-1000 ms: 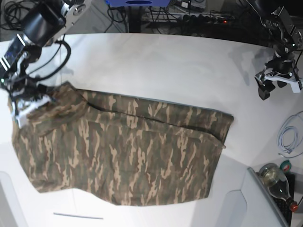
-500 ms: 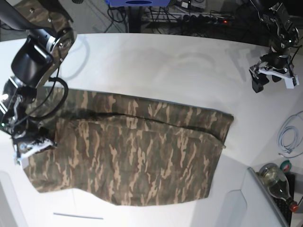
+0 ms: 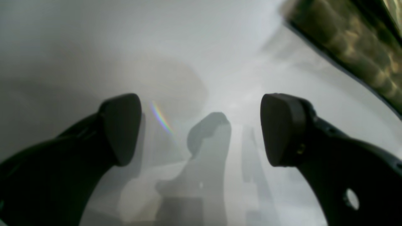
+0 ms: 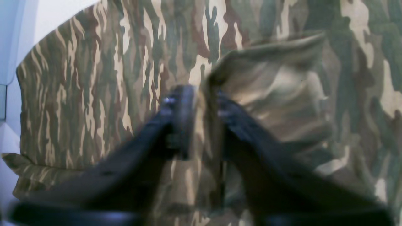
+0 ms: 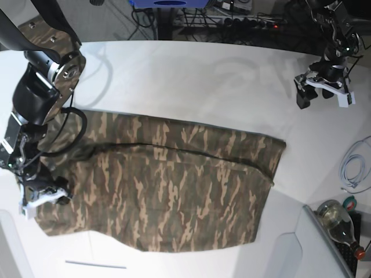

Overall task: Layout the t-shirt on the table in an organized manner, then fold the t-shirt properly
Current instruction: 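Grasp the shirt corner with the right gripper and drag it outward, then grasp the shirt edge with both grippers and stretch it taut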

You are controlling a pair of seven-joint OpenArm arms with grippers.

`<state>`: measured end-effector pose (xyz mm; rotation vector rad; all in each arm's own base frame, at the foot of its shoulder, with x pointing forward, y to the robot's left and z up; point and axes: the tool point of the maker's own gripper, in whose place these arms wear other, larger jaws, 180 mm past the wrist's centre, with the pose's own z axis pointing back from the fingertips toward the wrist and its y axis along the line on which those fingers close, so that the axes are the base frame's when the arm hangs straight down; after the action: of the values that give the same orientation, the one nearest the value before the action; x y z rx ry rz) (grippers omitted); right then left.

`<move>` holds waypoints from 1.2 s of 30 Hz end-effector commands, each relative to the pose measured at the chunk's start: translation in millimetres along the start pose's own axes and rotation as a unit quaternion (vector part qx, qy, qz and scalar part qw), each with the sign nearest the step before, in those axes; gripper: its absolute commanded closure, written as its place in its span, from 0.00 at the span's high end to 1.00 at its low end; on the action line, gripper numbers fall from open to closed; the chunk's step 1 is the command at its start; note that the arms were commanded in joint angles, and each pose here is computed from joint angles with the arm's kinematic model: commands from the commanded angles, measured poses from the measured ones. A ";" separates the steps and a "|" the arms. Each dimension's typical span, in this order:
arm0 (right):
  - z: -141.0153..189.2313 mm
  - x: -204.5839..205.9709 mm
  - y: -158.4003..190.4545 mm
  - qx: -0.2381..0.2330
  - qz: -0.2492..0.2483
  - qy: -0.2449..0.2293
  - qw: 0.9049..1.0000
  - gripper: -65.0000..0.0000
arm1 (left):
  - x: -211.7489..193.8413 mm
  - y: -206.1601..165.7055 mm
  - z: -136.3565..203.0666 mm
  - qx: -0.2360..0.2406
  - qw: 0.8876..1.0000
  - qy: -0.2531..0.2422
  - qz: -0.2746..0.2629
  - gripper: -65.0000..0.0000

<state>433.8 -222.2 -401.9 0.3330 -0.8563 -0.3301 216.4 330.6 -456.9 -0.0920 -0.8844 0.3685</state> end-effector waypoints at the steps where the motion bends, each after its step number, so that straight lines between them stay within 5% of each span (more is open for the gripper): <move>1: 6.9 35.7 2.8 0.003 0.009 -0.047 0.999 0.43 | 19.3 -4.2 -0.9 -0.010 1.000 -0.027 -0.008 0.88; 4: 26.2 45.0 -9.2 -0.018 0.033 -0.073 0.997 0.72 | 26.7 -17.3 -9.2 -0.025 0.999 -0.034 -0.010 0.88; 11: 108.6 23.5 -26.0 -0.047 0.115 -0.119 0.985 0.61 | 52.7 -50.0 -48.7 -0.055 0.996 -0.058 0.036 0.88; 17: 147.2 -36.2 -39.0 -0.036 0.091 -0.090 0.991 0.61 | 42.8 -91.9 -89.4 -0.097 0.993 -0.018 0.065 0.88; 25: 168.5 -89.1 -50.4 -0.016 0.031 -0.058 0.998 0.61 | 43.5 -105.8 -106.8 -0.107 0.989 -0.024 0.098 0.86; 32: 160.0 -115.7 -92.9 -0.009 -0.153 -0.087 0.984 0.79 | 36.3 -105.3 -108.4 -0.105 0.989 -0.017 0.106 0.25; 36: 141.0 -134.6 -108.1 -0.014 -0.217 -0.073 0.973 0.82 | 38.2 -105.5 -108.1 -0.106 0.989 -0.019 0.105 0.03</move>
<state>216.9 -273.4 -467.0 0.4813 -0.8525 -0.7991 341.1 247.9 -483.8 -0.3817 -0.9185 0.4785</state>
